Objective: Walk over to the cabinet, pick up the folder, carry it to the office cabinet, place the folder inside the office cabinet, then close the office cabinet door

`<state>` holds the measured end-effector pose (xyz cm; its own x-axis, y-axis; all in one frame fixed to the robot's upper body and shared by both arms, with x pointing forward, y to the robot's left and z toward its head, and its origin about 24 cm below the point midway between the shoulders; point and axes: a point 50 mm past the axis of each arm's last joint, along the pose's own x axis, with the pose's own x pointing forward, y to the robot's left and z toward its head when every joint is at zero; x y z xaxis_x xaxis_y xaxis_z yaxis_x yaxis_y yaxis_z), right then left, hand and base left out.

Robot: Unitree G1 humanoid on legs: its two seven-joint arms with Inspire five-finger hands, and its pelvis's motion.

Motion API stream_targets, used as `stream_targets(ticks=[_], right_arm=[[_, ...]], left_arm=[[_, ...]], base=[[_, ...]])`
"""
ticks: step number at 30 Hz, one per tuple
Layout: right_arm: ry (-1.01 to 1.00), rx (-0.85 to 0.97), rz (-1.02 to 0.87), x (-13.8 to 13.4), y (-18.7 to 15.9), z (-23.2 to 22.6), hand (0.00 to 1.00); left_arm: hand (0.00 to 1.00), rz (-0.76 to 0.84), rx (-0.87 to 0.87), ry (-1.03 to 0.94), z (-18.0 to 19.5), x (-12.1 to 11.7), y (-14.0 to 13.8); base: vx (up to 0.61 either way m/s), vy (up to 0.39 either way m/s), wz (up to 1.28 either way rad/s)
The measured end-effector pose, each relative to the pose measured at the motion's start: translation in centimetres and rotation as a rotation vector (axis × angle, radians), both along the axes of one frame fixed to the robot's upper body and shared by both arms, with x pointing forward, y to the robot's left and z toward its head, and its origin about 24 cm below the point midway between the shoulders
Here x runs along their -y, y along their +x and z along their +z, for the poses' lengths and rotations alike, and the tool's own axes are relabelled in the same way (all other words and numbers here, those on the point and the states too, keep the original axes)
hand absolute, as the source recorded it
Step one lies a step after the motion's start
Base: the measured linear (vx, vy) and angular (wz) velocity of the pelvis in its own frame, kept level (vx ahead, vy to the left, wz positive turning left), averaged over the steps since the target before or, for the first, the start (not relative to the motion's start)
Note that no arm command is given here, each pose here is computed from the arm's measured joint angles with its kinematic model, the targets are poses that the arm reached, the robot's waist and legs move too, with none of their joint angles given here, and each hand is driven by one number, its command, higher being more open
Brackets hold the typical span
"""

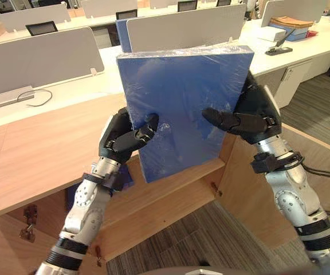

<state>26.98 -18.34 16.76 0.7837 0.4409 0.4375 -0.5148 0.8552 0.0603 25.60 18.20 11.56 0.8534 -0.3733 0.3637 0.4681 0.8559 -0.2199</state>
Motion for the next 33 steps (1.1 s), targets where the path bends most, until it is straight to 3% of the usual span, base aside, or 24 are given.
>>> stream_targets(ticks=[5, 10, 11, 19, 22, 26, 30, 33], right_arm=[[-0.128, -0.058, 0.097, 0.7, -0.1, 0.3, 0.0], [-0.132, -0.039, 0.115, 0.6, -0.2, 0.5, 0.0], [-0.139, -0.035, 0.12, 0.6, -0.2, 0.6, 0.0], [-0.319, 0.066, 0.163, 0.9, -1.0, 2.4, 0.0], [-0.475, 0.085, 0.221, 0.0, -1.7, 2.4, 0.0], [-0.694, 0.027, 0.364, -1.0, -3.2, 1.4, 0.0], [-0.773, 0.084, 0.44, -1.8, -4.4, 2.2, 0.0], [-0.727, 0.244, 0.442, -2.6, -5.3, 4.6, 0.0]], left_arm=[[0.0, -0.082, -0.025, 0.032, 0.3, -1.0, 0.2], [0.0, -0.133, -0.059, 0.009, -0.2, -0.8, 0.1], [1.0, -0.157, -0.057, 0.008, -0.3, -0.8, 0.0], [1.0, -0.314, -0.159, 0.059, -3.3, -0.5, -1.4], [1.0, -0.46, -0.355, 0.115, -7.3, 0.8, -3.4], [1.0, -0.659, -0.608, 0.248, -12.5, 2.0, -7.9], [1.0, -0.765, -0.643, 0.342, -14.0, 3.0, -9.7], [1.0, -0.778, -0.685, 0.393, -15.7, 3.8, -10.6]], base=[[0.01, 0.024, -0.02], [0.0, 0.0, 0.0], [0.0, 0.0, 0.0], [0.0, 0.003, 0.0], [0.01, 0.007, -0.02], [0.01, 0.015, -0.13], [-0.01, 0.007, -0.07], [-0.02, -0.001, -0.11]])
